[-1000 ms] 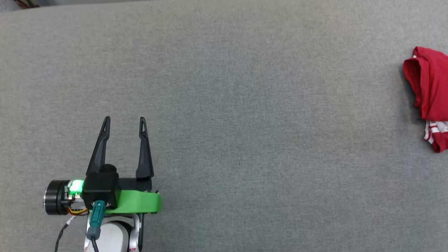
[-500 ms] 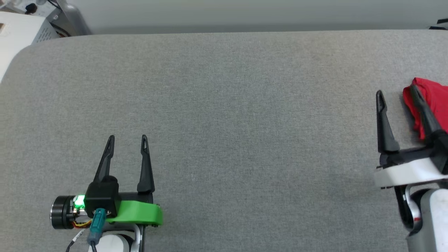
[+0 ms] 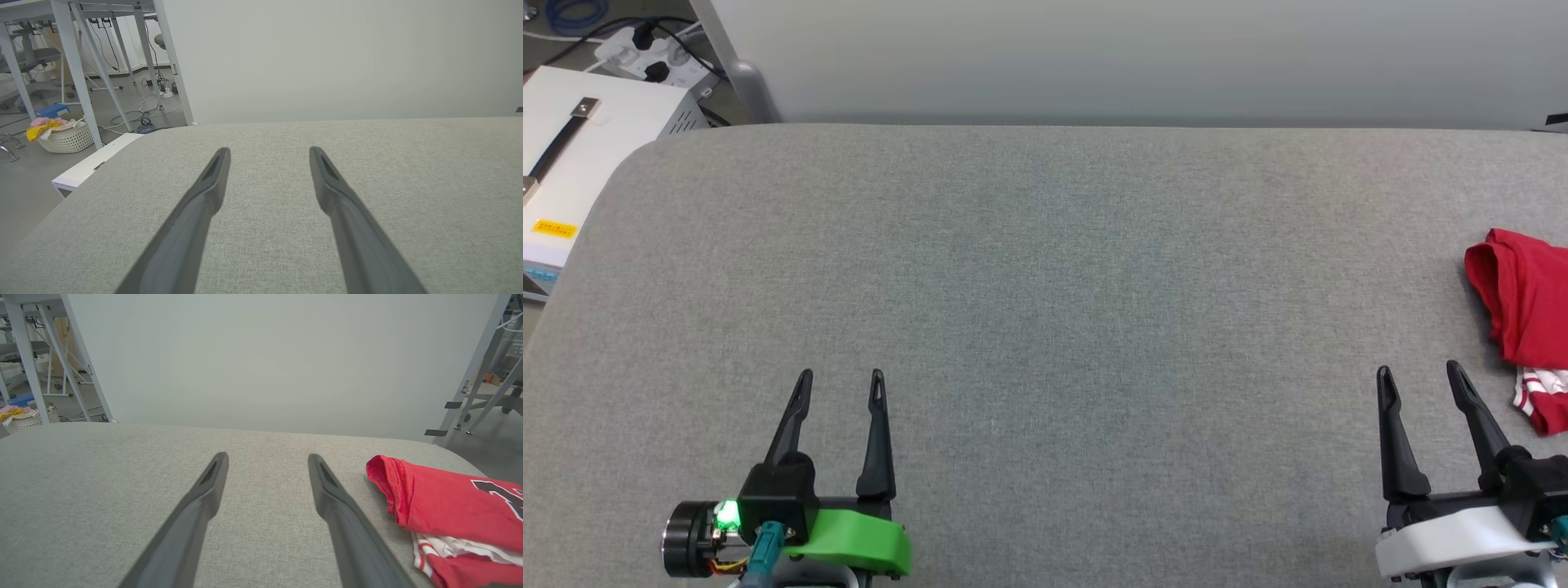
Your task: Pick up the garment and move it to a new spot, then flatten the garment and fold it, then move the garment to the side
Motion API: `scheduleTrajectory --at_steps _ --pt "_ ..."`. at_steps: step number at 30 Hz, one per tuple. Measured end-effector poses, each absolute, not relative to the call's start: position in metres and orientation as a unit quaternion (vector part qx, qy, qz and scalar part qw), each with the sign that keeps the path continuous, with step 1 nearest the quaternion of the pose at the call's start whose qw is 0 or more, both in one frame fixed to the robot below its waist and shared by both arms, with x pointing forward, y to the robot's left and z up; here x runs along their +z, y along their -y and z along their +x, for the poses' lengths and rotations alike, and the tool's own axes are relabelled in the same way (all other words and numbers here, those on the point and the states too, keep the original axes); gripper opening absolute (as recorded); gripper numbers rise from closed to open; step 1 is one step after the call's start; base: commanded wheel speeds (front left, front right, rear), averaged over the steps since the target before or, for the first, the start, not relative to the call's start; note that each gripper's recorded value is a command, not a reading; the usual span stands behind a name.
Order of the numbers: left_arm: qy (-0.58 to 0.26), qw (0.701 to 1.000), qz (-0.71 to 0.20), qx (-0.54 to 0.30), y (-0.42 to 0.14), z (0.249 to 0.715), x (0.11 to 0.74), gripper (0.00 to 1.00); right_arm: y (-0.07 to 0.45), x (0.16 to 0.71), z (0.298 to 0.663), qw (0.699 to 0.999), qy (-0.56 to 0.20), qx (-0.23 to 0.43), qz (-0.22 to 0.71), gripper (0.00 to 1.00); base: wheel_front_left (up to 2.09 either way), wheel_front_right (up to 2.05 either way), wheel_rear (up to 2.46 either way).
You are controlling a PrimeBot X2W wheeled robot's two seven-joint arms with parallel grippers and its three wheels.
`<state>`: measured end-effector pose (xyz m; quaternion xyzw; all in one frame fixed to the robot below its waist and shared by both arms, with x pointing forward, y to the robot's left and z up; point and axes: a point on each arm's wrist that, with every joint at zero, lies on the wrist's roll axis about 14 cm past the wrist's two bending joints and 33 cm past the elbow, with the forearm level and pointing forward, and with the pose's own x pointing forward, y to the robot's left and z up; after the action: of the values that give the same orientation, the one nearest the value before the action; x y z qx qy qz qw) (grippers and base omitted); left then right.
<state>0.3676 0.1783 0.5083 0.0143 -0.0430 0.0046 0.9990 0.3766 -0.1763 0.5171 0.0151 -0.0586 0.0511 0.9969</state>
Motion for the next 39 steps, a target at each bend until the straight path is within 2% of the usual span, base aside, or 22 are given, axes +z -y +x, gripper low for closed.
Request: scheduleTrajectory --at_steps 12,13,39 --pt "0.038 0.999 0.016 -0.004 -0.177 0.355 0.505 1.0 0.169 0.519 0.36 0.996 0.059 0.06 0.018 1.0 0.0 0.0 0.0" --pt "0.038 0.999 0.016 -0.004 -0.177 0.355 0.505 0.0 0.169 0.518 0.36 0.996 0.058 0.06 0.017 0.0 0.0 0.0 0.0" --pt "0.024 1.0 0.017 -0.002 -0.179 0.356 0.505 0.0 0.168 0.516 0.359 0.997 0.042 0.06 0.014 0.0 0.0 0.0 0.0"
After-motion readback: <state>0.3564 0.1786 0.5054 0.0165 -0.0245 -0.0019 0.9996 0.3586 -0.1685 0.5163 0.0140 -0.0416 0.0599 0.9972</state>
